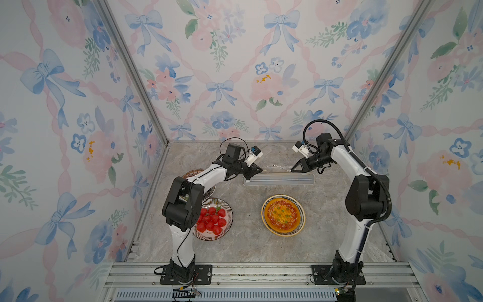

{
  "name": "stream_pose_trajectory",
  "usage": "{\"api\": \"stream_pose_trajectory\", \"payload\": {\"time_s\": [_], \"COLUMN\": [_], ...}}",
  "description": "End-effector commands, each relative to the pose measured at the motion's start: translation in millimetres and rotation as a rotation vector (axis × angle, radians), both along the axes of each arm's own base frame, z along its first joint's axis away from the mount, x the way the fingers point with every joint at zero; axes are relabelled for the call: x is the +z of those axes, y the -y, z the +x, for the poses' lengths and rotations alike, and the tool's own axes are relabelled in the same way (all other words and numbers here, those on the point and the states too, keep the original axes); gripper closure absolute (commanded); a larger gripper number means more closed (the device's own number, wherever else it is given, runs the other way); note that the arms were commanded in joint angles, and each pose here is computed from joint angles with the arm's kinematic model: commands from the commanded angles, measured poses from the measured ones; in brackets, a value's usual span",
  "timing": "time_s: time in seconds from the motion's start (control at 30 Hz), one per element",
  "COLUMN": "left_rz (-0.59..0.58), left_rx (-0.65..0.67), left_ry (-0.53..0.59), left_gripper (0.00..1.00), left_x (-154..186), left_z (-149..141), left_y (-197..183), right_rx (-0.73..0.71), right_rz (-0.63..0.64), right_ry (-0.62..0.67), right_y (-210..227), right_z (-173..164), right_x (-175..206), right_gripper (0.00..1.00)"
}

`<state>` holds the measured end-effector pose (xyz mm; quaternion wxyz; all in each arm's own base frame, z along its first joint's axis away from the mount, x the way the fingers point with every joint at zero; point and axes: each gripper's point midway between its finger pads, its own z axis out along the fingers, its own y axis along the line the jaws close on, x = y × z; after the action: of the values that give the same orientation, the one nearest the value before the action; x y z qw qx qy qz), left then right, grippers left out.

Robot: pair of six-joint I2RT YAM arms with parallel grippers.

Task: Wrap the plate with plastic wrap
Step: Pull the plastic wrap from the plastic wrap cutting box.

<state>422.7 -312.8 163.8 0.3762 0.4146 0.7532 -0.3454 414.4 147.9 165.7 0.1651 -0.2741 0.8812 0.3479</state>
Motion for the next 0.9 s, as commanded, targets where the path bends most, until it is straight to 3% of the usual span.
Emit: {"api": "stream_pose_trajectory", "payload": {"time_s": [0.0, 0.23, 0.87], "left_rz": [-0.069, -0.1, -0.142], "left_rx": [0.005, 0.024, 0.044], "left_ry": [0.084, 0.123, 0.155], "left_gripper": [1.0, 1.0, 1.0], "left_x": [56.0, 86.0, 120.6], "left_z": [3.8, 6.9, 12.3], "left_y": [-1.0, -1.3, -0.7], "right_rx": [-0.021, -0.026, -0.038], "right_rz": [-0.042, -0.075, -0.153], "right_ry": [0.111, 0.216, 0.405], "right_y": [2.4, 1.8, -1.8], "right_z": [3.7, 8.5, 22.9], "right_x": [35.9, 67.9, 123.9], "right_gripper": [1.0, 1.0, 1.0]}}
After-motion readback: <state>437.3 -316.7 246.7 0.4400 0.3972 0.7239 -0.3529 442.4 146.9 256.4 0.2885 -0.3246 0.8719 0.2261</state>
